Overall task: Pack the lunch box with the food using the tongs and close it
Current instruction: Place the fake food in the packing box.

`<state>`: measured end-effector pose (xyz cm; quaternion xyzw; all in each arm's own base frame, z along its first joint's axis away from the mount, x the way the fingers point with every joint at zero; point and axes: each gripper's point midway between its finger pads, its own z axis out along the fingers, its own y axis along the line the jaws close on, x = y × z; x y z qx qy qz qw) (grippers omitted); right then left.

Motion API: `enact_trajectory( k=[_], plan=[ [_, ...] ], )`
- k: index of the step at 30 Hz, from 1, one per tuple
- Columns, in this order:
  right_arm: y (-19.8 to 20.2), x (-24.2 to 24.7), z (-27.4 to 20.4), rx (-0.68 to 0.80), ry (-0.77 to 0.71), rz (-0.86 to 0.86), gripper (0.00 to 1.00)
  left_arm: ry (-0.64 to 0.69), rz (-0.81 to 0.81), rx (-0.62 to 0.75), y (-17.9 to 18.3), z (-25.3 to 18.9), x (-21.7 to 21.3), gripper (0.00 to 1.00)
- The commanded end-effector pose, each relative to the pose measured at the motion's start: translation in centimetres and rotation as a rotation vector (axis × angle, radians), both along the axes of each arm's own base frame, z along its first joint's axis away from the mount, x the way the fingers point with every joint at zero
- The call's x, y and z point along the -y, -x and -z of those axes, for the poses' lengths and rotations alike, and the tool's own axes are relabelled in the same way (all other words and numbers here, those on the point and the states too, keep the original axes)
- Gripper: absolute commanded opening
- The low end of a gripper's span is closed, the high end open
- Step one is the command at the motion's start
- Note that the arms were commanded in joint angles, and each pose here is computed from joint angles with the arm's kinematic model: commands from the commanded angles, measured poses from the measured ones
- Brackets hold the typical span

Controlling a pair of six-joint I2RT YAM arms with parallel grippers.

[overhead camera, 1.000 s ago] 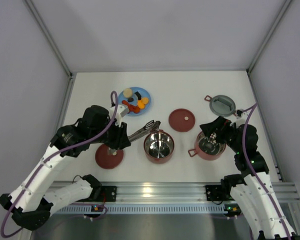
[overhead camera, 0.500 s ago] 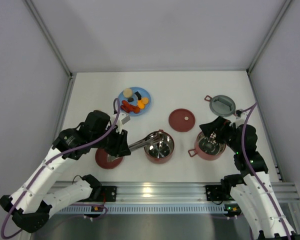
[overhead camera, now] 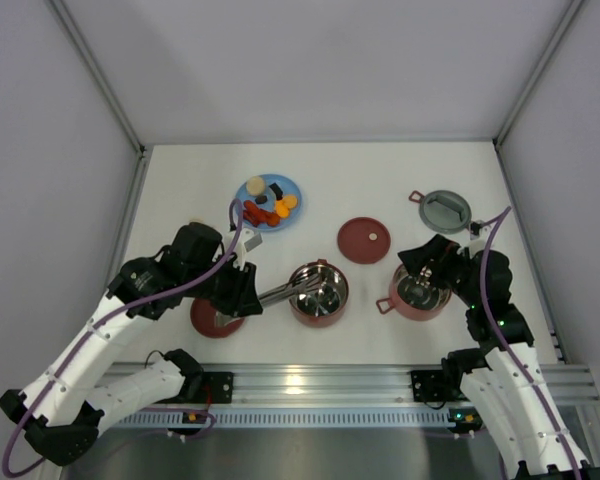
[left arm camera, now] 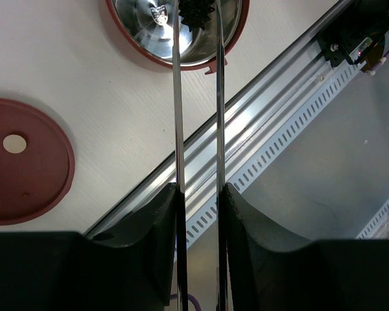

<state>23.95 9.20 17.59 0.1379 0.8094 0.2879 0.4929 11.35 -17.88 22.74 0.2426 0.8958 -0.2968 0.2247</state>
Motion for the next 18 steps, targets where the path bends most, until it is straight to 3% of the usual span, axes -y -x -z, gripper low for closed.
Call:
enact_trajectory(
  k=[1,18],
  plan=[
    [-0.77,0.27,-1.61,0.071,-0.006,0.014,0.99,0.046,0.013,0.013,0.18,-0.73,0.56,0.34],
    [-0.80,0.22,-1.86,0.075,-0.005,0.011,0.99,0.061,0.016,0.027,-0.20,-1.39,0.95,0.42]
  ],
)
